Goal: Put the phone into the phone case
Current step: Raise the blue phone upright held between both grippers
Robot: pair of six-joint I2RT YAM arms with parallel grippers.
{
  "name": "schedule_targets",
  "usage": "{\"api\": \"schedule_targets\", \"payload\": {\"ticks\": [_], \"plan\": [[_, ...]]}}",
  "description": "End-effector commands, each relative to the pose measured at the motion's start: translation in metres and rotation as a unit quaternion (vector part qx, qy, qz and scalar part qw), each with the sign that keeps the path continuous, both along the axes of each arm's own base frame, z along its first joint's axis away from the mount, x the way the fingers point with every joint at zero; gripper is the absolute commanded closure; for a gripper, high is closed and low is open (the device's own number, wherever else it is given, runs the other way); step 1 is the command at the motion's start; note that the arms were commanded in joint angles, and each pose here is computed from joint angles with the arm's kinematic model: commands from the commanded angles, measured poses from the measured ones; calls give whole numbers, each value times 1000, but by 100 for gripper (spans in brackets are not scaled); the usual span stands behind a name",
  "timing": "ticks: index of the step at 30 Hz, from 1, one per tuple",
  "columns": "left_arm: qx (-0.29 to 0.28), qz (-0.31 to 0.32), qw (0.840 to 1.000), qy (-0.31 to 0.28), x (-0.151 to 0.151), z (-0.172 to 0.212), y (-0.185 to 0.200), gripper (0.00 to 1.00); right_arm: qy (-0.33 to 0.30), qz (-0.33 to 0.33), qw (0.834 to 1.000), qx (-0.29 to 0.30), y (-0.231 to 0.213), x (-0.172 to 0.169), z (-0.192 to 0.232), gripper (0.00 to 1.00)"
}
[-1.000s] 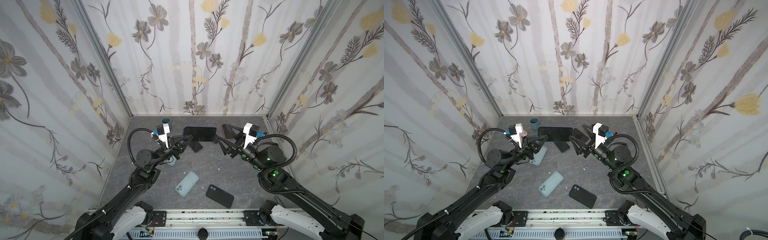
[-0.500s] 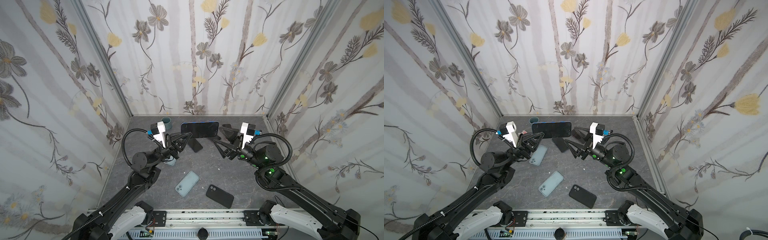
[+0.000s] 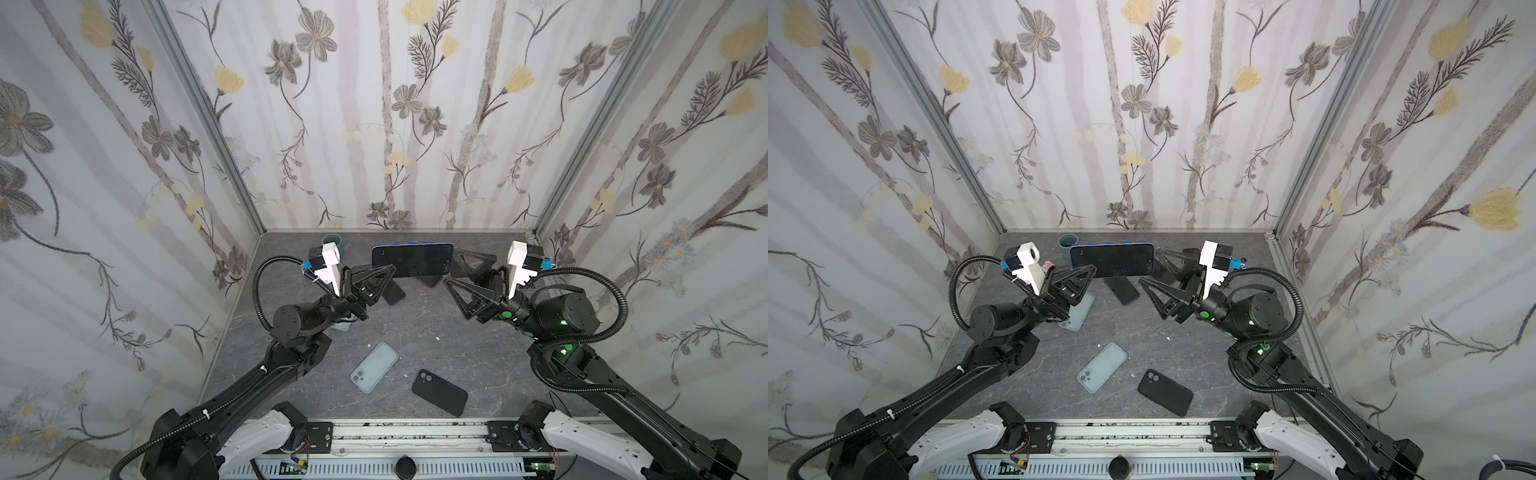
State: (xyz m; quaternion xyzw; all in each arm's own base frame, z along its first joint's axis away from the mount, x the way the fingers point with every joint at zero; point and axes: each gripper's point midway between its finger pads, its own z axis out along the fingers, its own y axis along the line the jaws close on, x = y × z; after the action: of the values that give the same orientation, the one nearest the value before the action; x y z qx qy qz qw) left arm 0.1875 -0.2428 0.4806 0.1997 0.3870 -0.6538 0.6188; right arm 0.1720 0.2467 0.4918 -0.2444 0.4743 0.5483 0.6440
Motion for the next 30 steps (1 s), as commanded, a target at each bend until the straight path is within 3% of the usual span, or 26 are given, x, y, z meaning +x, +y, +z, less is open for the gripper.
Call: {"api": "schedule_targets", "payload": {"ticks": [1,8,13,17,20,25,30], "plan": [[-50,-10,998,-44,-21,26,15,100,10,11,1000,-3,-2,-5,2,21],[-30,-38,997,-60,-34,23,10,100,-5,72,997,-20,9,-22,12,33],[-20,-50,997,-60,-38,17,6,100,-26,146,989,-27,18,-42,24,56],[-20,-51,997,-62,-40,16,7,100,-28,162,986,-34,20,-46,25,77],[-20,-52,996,-63,-41,15,7,100,-23,160,986,-39,21,-45,22,87],[-16,-51,997,-60,-39,13,6,100,-10,156,986,-53,24,-41,16,99],[-14,-22,999,-44,-30,13,8,100,2,126,990,-59,22,-33,14,100]]}}
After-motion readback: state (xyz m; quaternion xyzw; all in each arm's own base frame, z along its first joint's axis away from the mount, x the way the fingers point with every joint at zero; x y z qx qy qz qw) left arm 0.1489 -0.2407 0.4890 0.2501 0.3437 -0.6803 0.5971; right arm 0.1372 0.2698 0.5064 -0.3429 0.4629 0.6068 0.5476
